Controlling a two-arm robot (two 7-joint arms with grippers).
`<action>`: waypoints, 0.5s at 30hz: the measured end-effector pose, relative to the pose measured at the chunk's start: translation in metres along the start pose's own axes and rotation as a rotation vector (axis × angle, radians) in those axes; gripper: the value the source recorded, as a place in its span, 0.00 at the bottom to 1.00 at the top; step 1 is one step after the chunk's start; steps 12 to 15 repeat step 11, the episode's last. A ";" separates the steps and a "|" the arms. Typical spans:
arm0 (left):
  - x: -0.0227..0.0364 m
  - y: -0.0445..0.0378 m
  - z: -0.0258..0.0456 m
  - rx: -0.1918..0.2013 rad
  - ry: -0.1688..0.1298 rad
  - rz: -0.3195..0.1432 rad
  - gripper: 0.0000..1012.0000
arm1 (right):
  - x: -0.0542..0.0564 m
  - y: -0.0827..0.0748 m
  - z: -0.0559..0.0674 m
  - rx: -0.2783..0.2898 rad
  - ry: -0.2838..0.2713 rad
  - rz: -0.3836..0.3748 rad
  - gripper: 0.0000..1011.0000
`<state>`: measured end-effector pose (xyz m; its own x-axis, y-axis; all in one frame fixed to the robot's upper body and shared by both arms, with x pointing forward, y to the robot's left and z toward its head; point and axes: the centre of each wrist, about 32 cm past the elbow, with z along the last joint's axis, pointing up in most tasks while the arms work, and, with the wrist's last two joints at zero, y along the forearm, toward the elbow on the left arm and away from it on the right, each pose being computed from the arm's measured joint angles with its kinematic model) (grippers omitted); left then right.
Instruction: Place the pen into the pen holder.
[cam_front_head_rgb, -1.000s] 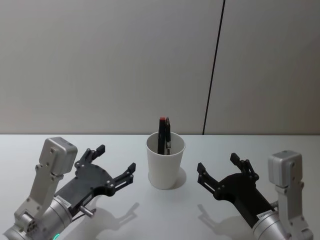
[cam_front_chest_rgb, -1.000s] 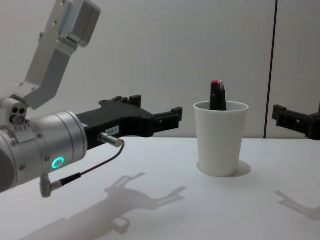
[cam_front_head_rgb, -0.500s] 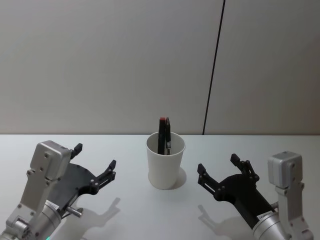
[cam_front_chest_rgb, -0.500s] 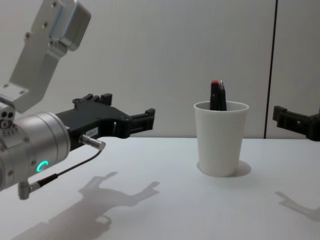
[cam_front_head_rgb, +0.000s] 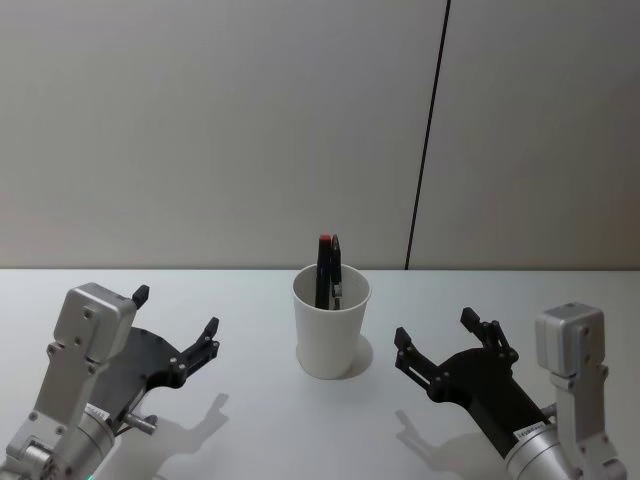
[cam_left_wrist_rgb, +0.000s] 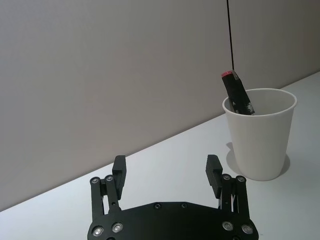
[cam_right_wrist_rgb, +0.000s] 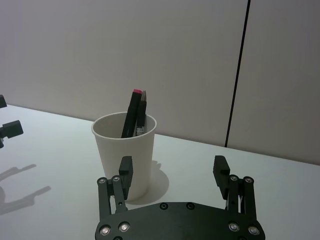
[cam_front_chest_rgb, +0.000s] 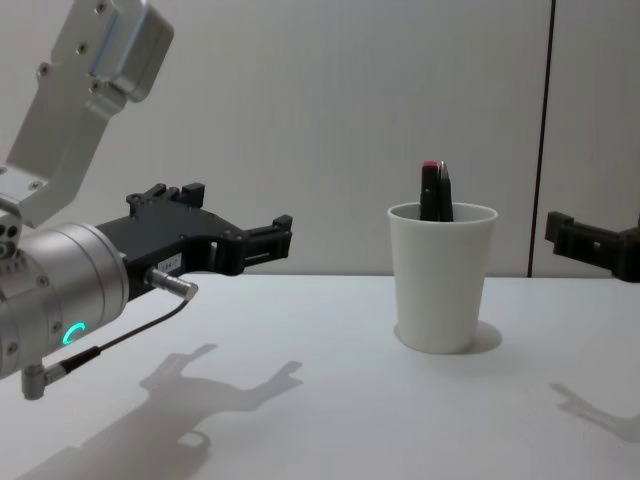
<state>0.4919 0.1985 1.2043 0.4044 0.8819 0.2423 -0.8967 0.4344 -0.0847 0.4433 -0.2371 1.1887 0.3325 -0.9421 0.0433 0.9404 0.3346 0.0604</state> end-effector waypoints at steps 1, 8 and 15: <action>0.0000 0.0000 0.0000 0.000 0.000 0.000 0.99 | 0.000 0.000 0.000 0.000 0.000 0.000 0.99; 0.0000 -0.0001 0.0001 0.000 0.000 0.000 0.99 | 0.000 0.000 0.000 0.000 0.000 0.000 0.99; 0.0000 -0.0001 0.0001 0.000 0.000 0.001 0.99 | 0.000 0.000 0.000 0.000 0.000 0.000 0.99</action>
